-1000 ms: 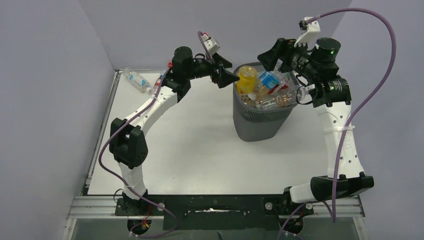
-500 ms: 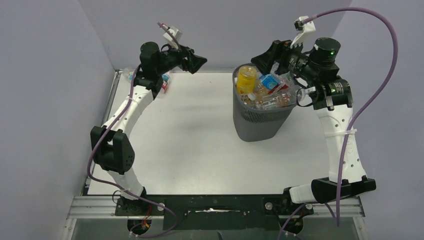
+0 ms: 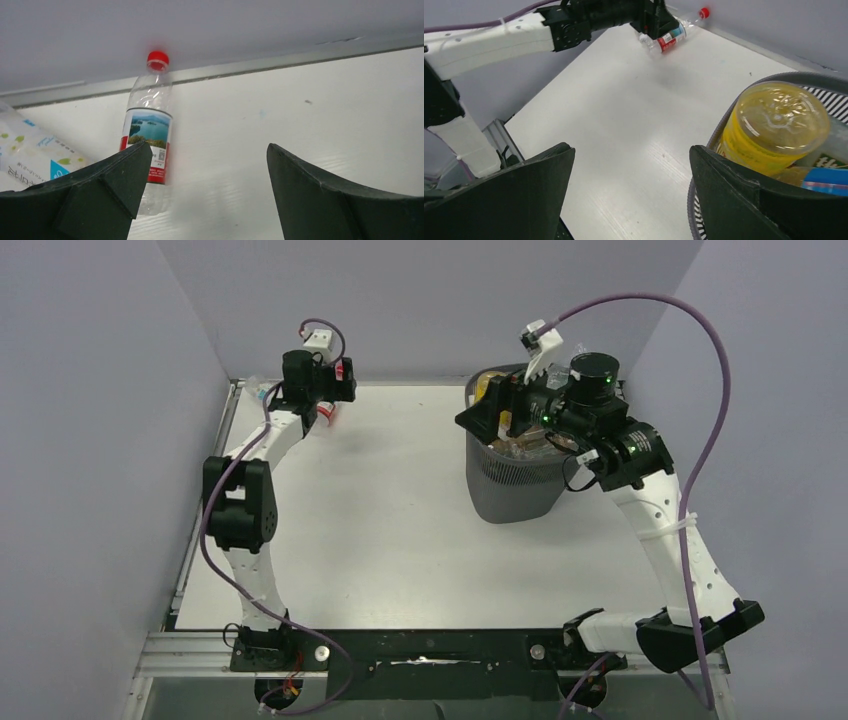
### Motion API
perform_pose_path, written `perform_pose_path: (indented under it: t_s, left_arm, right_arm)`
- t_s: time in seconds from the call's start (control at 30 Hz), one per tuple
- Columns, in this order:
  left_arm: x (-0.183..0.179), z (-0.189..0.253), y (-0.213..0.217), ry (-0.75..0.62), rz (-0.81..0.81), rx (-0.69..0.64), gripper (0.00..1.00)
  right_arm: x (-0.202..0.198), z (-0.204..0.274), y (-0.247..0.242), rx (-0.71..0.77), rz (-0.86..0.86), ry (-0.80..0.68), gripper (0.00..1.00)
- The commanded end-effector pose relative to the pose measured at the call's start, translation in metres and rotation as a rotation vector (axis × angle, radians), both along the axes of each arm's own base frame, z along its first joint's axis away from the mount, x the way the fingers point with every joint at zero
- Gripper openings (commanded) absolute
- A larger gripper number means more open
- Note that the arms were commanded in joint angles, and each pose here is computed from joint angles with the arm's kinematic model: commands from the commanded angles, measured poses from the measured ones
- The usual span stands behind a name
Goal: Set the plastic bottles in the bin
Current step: Pick up the plastic bottle at the center of the board.
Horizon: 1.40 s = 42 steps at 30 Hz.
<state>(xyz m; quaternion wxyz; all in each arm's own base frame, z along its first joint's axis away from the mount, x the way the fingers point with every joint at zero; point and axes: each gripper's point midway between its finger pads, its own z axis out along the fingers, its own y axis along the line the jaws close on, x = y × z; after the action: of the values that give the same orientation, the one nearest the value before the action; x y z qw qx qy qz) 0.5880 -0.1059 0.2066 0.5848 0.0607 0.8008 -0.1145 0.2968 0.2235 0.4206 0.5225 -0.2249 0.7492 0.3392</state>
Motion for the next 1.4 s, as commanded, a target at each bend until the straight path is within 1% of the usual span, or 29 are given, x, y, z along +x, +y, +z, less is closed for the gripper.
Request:
perform_pose_path:
  t_s: [0.0,0.1,0.17,0.33,0.5,0.63,0.73,0.77,0.83,0.97,1.0,1.03,1.1,1.23,1.3,1.37]
  left_arm:
    - [0.031,-0.004,0.034,-0.033,0.144,0.116,0.86]
    - [0.041,-0.02,0.051,-0.018,0.205,0.153,0.86]
    - [0.045,-0.03,0.064,-0.004,0.239,0.151,0.86]
    - [0.048,-0.06,0.076,0.045,0.248,0.136,0.86]
    - [0.059,-0.087,0.072,0.073,0.214,0.114,0.86]
    - [0.071,-0.112,0.066,0.138,0.186,0.11,0.86]
    - [0.077,-0.12,0.062,0.161,0.172,0.099,0.84]
    - [0.077,-0.124,0.059,0.17,0.165,0.089,0.82]
    - [0.075,-0.131,0.056,0.19,0.154,0.07,0.72]
    - [0.07,-0.143,0.047,0.244,0.13,0.009,0.44]
    - [0.068,-0.142,0.044,0.252,0.124,-0.008,0.38]
    - [0.066,-0.139,0.042,0.255,0.117,-0.03,0.35]
    - [0.062,-0.123,0.033,0.242,0.099,-0.085,0.32]
    - [0.047,-0.066,0.011,0.159,0.029,-0.252,0.31]
    - [0.032,-0.031,-0.001,0.116,-0.012,-0.346,0.31]
    - [0.008,0.001,-0.011,0.074,-0.048,-0.466,0.31]
  right_arm:
    - [-0.003,-0.001,0.017,0.006,0.028,-0.033,0.89]
    - [-0.007,-0.015,0.033,-0.004,0.061,-0.009,0.89]
    - [-0.008,-0.025,0.043,-0.014,0.08,0.007,0.89]
    - [-0.013,-0.049,0.059,-0.035,0.118,0.044,0.89]
    - [-0.02,-0.064,0.07,-0.042,0.146,0.072,0.89]
    - [-0.023,-0.071,0.074,-0.054,0.148,0.087,0.89]
    - [-0.026,-0.076,0.074,-0.059,0.148,0.096,0.89]
    - [-0.027,-0.077,0.074,-0.06,0.146,0.1,0.89]
    - [-0.028,-0.081,0.074,-0.066,0.146,0.106,0.89]
    - [-0.032,-0.087,0.073,-0.074,0.147,0.12,0.89]
    - [-0.033,-0.087,0.073,-0.075,0.143,0.121,0.89]
    - [-0.035,-0.088,0.072,-0.077,0.144,0.122,0.89]
    - [-0.038,-0.088,0.071,-0.081,0.137,0.123,0.88]
    - [-0.045,-0.081,0.068,-0.072,0.12,0.115,0.88]
    - [-0.048,-0.075,0.067,-0.058,0.112,0.108,0.88]
    - [-0.052,-0.068,0.067,-0.037,0.101,0.1,0.88]
